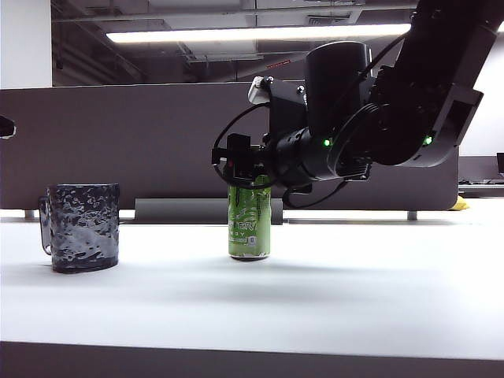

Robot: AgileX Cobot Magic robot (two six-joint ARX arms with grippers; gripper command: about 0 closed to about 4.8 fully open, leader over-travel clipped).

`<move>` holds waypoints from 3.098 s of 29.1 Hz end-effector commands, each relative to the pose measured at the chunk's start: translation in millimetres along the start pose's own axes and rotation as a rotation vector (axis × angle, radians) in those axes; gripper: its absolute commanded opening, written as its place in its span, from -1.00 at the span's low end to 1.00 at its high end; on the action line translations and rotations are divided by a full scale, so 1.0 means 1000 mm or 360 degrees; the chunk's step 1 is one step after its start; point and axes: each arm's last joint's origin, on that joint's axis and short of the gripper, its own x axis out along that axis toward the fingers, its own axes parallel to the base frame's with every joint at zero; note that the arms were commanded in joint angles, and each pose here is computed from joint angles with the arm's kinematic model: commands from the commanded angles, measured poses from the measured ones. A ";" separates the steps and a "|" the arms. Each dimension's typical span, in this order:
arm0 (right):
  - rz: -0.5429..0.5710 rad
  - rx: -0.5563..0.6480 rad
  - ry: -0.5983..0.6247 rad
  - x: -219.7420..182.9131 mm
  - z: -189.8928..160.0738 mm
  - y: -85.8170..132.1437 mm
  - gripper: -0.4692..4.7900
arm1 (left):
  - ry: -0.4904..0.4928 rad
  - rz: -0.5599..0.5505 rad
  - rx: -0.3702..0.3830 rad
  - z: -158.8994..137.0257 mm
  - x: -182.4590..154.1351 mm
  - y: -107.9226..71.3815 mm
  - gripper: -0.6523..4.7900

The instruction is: Pick up the metal can, pour some water into the cup, then place the can back on the table.

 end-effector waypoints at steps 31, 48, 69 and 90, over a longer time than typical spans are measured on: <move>0.0183 -0.0143 -0.0155 -0.007 0.033 0.011 0.04 | -0.0022 -0.0002 0.0001 0.002 0.000 0.000 -0.78; 0.0408 -0.0474 -0.0134 0.027 0.092 0.059 0.05 | -0.0022 -0.0001 0.0001 0.002 0.000 0.000 -0.78; 0.0489 -0.0731 -0.0074 0.038 0.095 0.084 0.05 | -0.0017 0.0091 -0.0002 0.001 -0.001 0.007 -0.78; 0.0554 -0.0941 -0.0050 0.052 0.093 0.102 0.05 | -0.0007 0.0286 -0.0007 0.001 -0.003 0.019 -0.78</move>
